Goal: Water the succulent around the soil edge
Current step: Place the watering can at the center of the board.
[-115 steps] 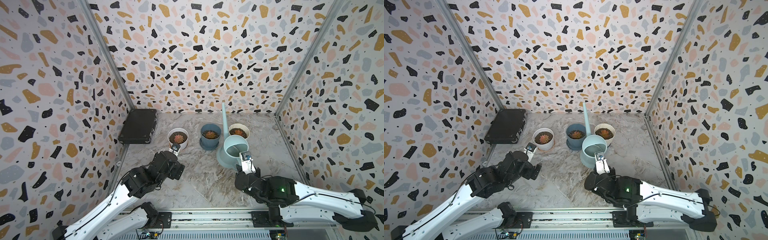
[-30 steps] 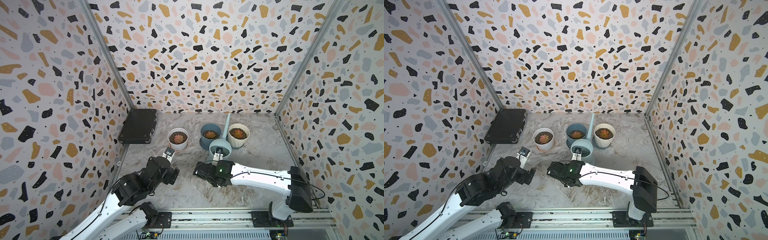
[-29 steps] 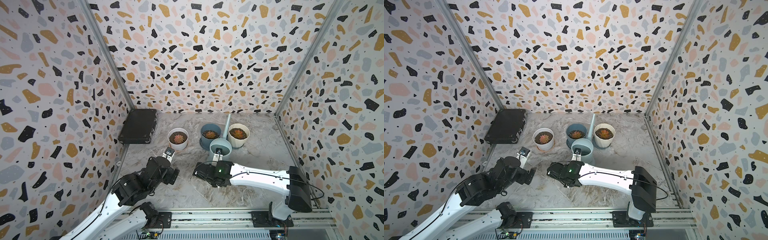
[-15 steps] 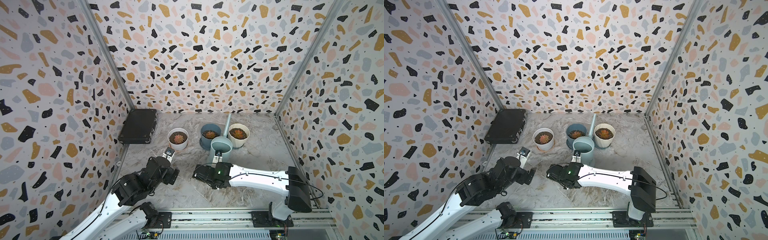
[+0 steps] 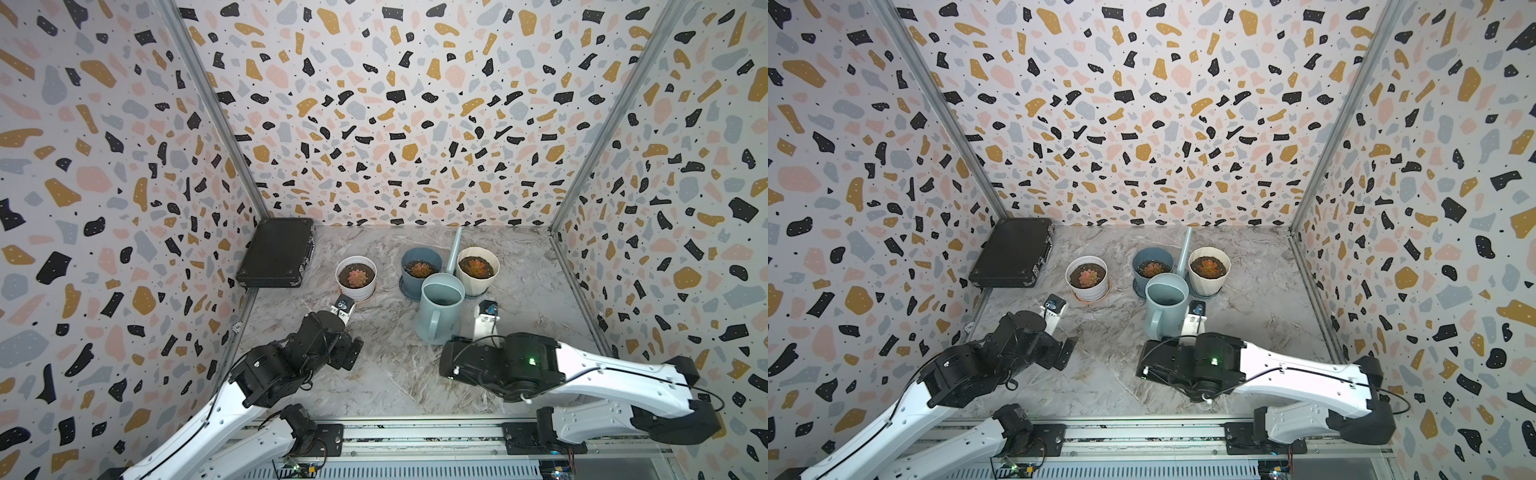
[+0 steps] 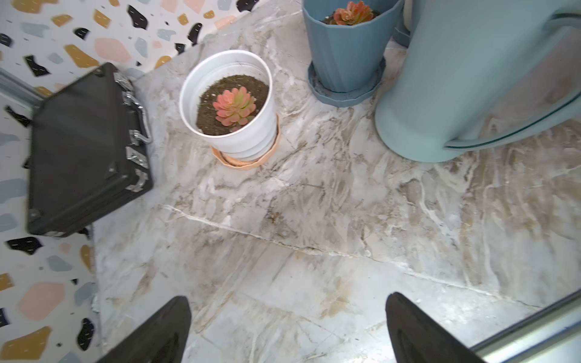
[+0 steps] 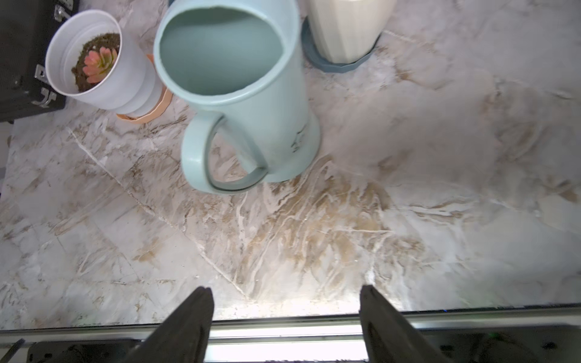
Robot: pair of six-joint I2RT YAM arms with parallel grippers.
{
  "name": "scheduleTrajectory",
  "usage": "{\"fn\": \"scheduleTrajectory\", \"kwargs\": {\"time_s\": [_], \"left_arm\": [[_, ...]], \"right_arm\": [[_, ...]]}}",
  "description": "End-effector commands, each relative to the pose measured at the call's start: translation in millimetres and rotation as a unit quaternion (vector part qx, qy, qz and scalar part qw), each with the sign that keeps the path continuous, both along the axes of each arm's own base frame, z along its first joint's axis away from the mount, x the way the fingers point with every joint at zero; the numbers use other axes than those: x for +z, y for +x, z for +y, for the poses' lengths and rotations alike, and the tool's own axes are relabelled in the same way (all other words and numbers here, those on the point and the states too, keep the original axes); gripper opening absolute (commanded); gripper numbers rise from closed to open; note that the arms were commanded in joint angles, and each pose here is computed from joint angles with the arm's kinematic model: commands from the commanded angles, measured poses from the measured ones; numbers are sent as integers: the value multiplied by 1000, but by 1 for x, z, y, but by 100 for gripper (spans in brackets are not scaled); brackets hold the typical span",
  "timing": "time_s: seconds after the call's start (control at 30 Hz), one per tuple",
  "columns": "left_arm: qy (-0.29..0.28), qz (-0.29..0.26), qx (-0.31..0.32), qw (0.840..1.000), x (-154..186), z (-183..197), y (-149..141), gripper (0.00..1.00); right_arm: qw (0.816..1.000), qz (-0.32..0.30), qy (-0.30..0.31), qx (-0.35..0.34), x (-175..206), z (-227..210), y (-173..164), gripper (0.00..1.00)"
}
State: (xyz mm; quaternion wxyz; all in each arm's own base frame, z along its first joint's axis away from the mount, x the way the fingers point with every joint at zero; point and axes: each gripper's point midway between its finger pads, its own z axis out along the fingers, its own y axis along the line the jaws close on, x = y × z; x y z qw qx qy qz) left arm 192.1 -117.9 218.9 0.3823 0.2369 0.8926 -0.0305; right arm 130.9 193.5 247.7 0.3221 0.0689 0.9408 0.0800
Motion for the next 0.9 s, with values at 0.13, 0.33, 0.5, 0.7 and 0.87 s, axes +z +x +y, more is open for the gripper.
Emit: {"fn": "scheduleTrajectory", "kwargs": {"time_s": [0.13,0.33,0.5,0.7,0.87], "left_arm": [[-95,32,-32,995,5,-63,0,99],[-73,-9,-43,996,17,-100,-23,99],[-102,-20,-24,994,15,-110,-37,99],[-159,-13,20,987,2,-139,-35,99],[-175,-10,27,984,-6,-168,-30,99]], "right_arm": [[990,-72,-79,-93,24,-124,5,79],[989,-73,-67,-110,9,-149,3,83],[989,-87,-54,-106,7,-163,4,83],[989,-97,-20,-112,2,-185,3,84],[988,-105,-19,-111,2,-197,3,85]]}}
